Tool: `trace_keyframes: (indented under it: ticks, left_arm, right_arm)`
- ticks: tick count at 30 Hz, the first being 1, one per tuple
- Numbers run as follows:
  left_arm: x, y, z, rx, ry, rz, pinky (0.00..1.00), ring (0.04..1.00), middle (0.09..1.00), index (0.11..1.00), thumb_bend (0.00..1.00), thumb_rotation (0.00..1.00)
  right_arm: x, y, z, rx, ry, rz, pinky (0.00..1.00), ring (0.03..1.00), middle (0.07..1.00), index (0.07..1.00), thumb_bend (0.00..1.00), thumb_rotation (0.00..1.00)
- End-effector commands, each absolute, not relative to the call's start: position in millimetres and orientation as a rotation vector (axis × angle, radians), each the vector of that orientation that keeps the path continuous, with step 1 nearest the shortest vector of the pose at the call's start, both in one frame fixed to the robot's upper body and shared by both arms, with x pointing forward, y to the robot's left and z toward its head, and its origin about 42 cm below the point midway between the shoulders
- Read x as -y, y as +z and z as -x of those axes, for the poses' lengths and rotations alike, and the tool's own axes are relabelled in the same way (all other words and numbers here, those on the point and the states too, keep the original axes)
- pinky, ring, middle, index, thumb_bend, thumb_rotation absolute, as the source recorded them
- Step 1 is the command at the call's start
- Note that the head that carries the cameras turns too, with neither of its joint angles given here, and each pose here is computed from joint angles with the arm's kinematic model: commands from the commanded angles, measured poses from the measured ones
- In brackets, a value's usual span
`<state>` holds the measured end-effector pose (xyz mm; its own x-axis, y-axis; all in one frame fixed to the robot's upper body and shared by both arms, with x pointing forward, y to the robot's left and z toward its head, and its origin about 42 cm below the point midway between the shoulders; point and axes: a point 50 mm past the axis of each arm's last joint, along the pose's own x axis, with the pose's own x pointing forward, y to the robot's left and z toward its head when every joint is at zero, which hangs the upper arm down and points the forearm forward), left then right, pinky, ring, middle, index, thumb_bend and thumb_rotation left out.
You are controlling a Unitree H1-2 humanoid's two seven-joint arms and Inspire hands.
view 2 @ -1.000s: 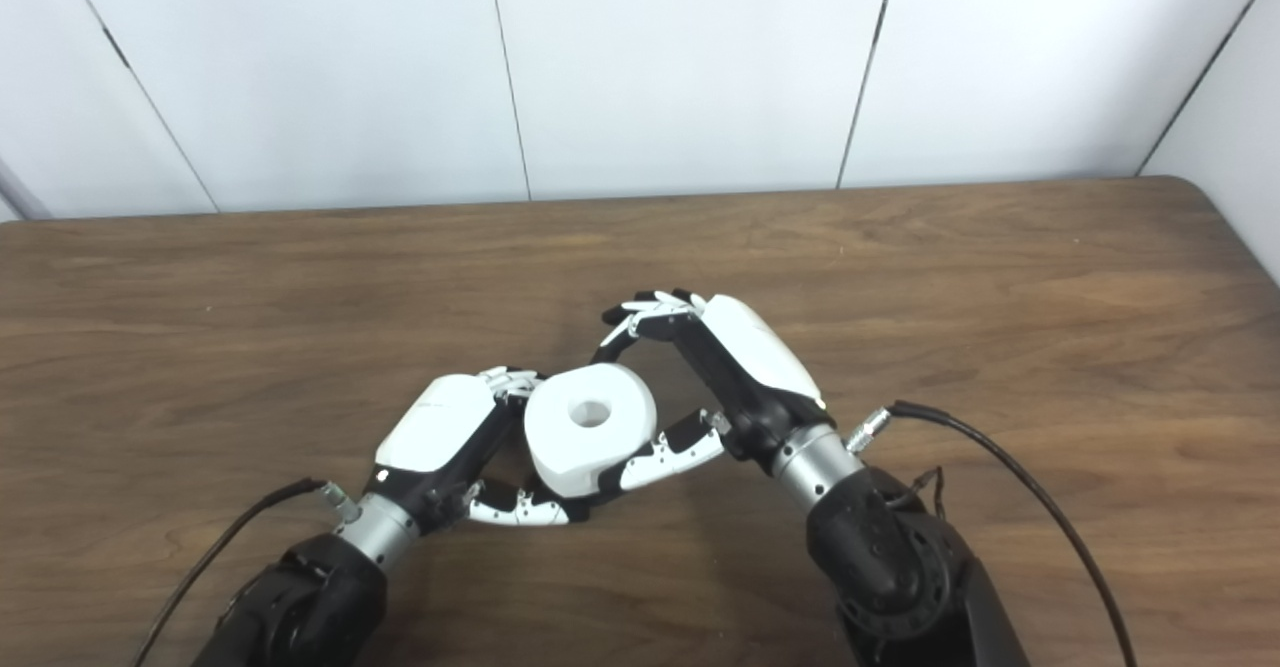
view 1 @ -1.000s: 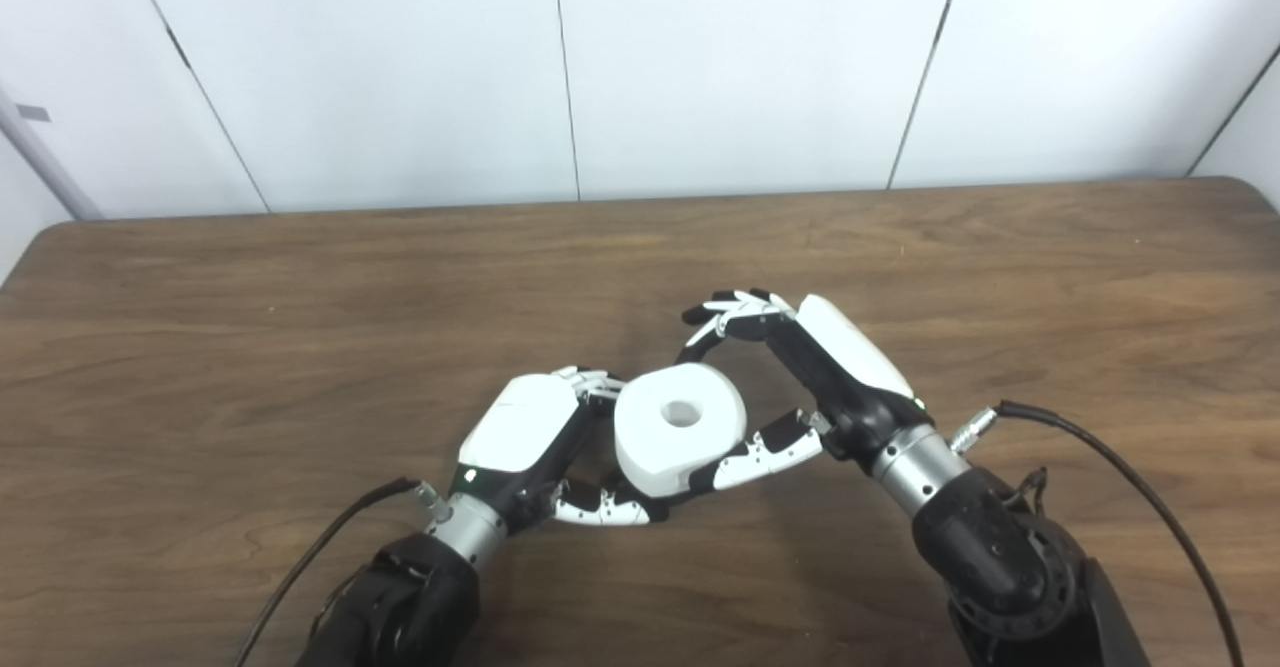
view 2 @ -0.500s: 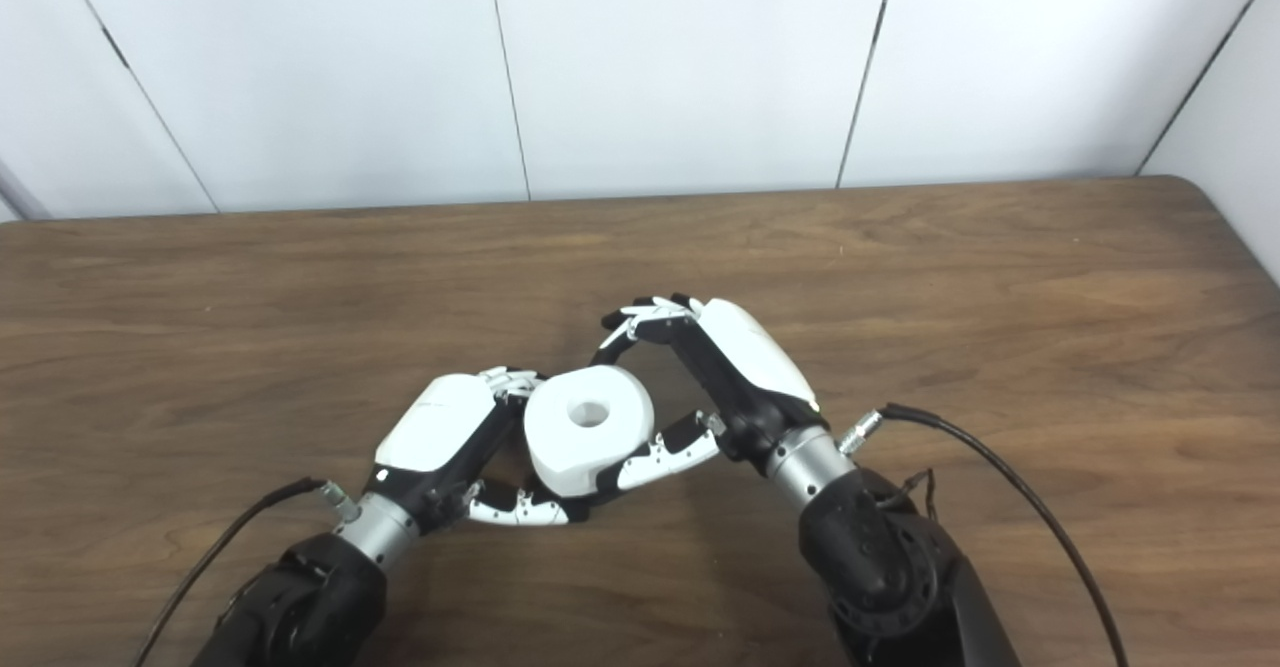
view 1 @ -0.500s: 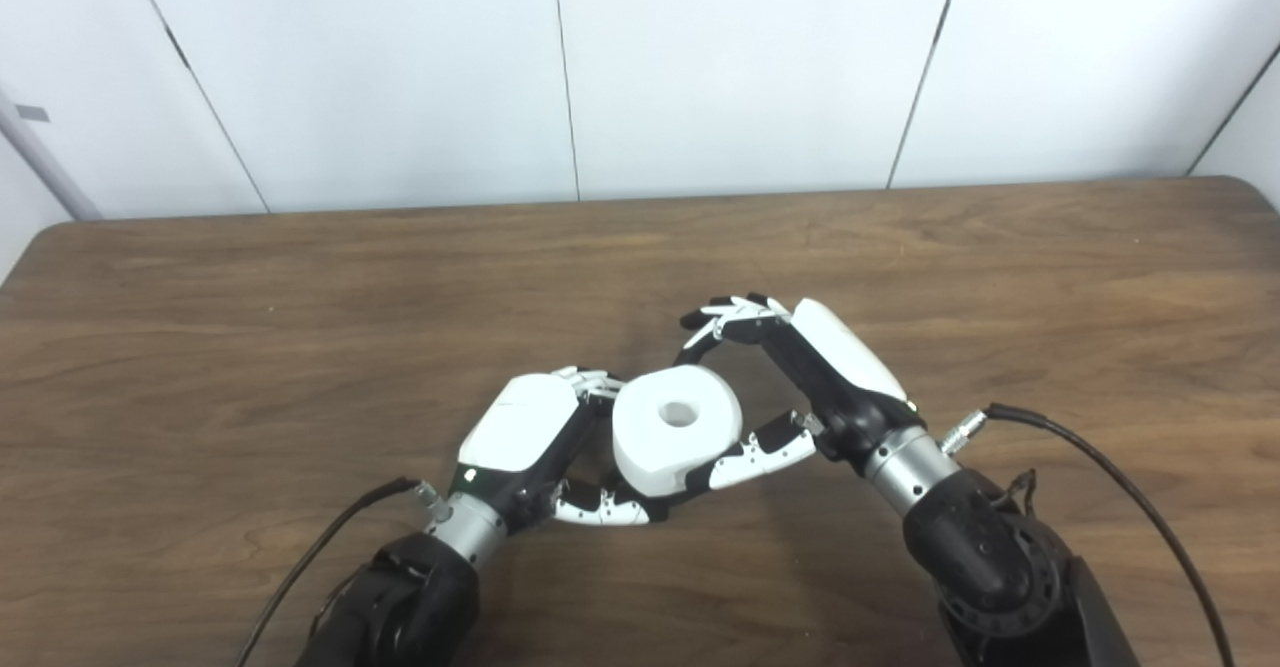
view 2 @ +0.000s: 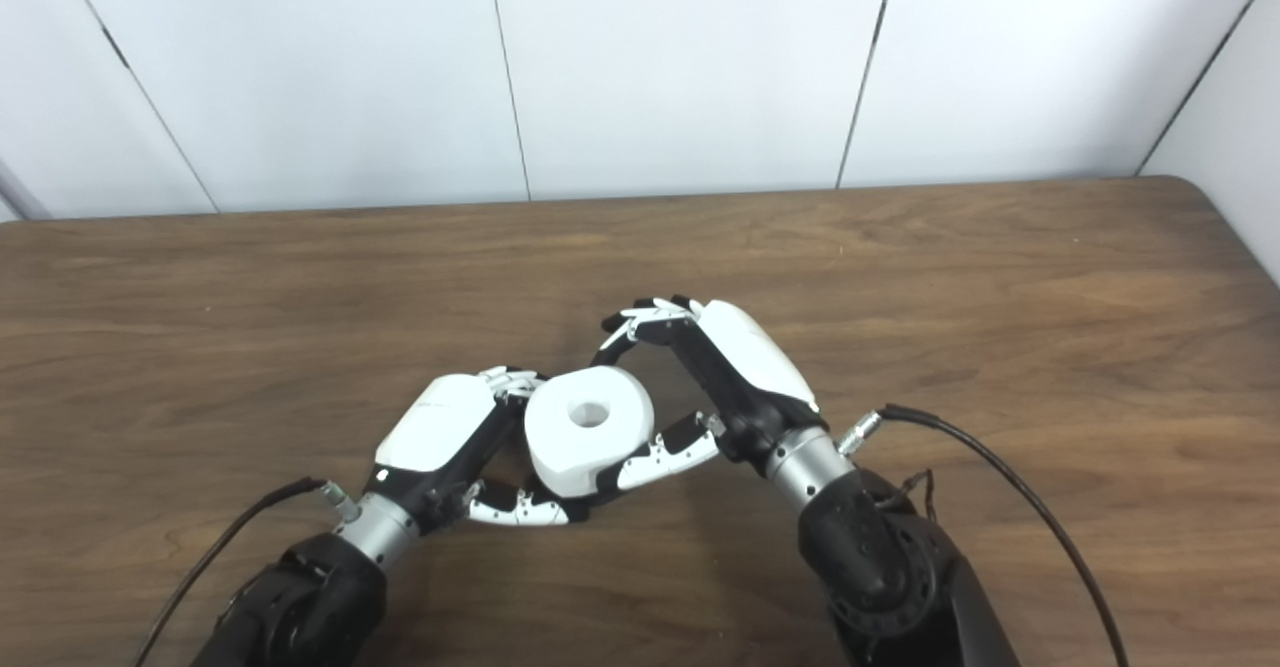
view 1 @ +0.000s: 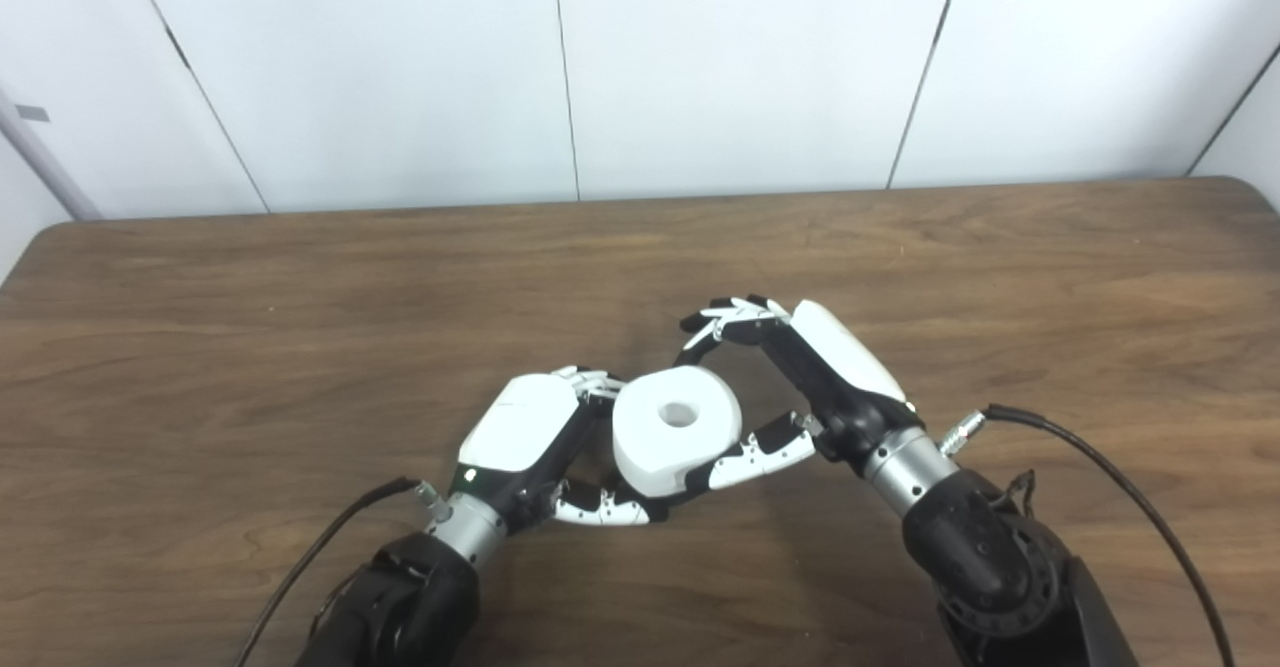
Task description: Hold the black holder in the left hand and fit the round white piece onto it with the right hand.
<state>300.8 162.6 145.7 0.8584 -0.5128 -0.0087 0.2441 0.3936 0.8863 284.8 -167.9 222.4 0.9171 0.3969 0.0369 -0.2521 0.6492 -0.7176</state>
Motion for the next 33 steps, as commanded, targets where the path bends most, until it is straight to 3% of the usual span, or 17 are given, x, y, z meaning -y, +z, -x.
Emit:
trace_keyframes:
  ticks: [1, 11, 12, 13, 16, 20, 24, 33]
  left_arm:
    - [-161.4, 140.5, -298.3, 0.259, -0.533, -1.085, 0.9, 0.832, 0.772, 0.484, 0.52, 0.06]
    - [-162.0, 141.2, -298.6, 0.251, -0.531, -1.085, 0.9, 0.835, 0.775, 0.484, 0.52, 0.05]
    - [-162.0, 141.0, -298.6, 0.25, -0.531, -1.084, 0.91, 0.835, 0.775, 0.484, 0.52, 0.05]
    - [-162.1, 140.9, -298.6, 0.248, -0.531, -1.084, 0.91, 0.835, 0.775, 0.484, 0.52, 0.05]
    - [-162.4, 140.8, -298.8, 0.245, -0.532, -1.087, 0.91, 0.836, 0.776, 0.484, 0.52, 0.06]
    - [-162.8, 140.3, -299.0, 0.248, -0.533, -1.083, 0.91, 0.835, 0.775, 0.484, 0.52, 0.05]
    - [-163.1, 139.9, -299.5, 0.255, -0.532, -1.083, 0.9, 0.831, 0.77, 0.484, 0.52, 0.05]
    - [-163.8, 140.3, -299.7, 0.253, -0.536, -1.087, 0.9, 0.834, 0.773, 0.484, 0.52, 0.05]
  right_arm:
    - [166.2, 236.7, -288.5, 0.275, 0.365, 0.797, 1.0, 0.925, 0.814, 0.487, 0.53, 0.14]
    - [167.3, 237.3, -289.7, 0.25, 0.385, 0.818, 1.0, 0.934, 0.824, 0.491, 0.52, 0.15]
    - [167.7, 237.0, -289.6, 0.248, 0.388, 0.819, 1.0, 0.934, 0.825, 0.533, 0.76, 0.2]
    - [168.0, 236.9, -289.5, 0.246, 0.391, 0.822, 1.0, 0.935, 0.827, 0.562, 0.9, 0.23]
    - [168.4, 237.1, -289.3, 0.239, 0.394, 0.828, 1.0, 0.939, 0.834, 0.588, 0.99, 0.25]
    - [168.4, 237.0, -289.7, 0.232, 0.4, 0.851, 1.0, 0.942, 0.847, 0.636, 1.0, 0.26]
    - [168.5, 237.7, -290.5, 0.224, 0.414, 0.891, 0.99, 0.947, 0.868, 0.742, 1.0, 0.31]
    - [170.1, 237.8, -290.5, 0.215, 0.41, 0.887, 0.98, 0.95, 0.892, 0.8, 1.0, 0.34]
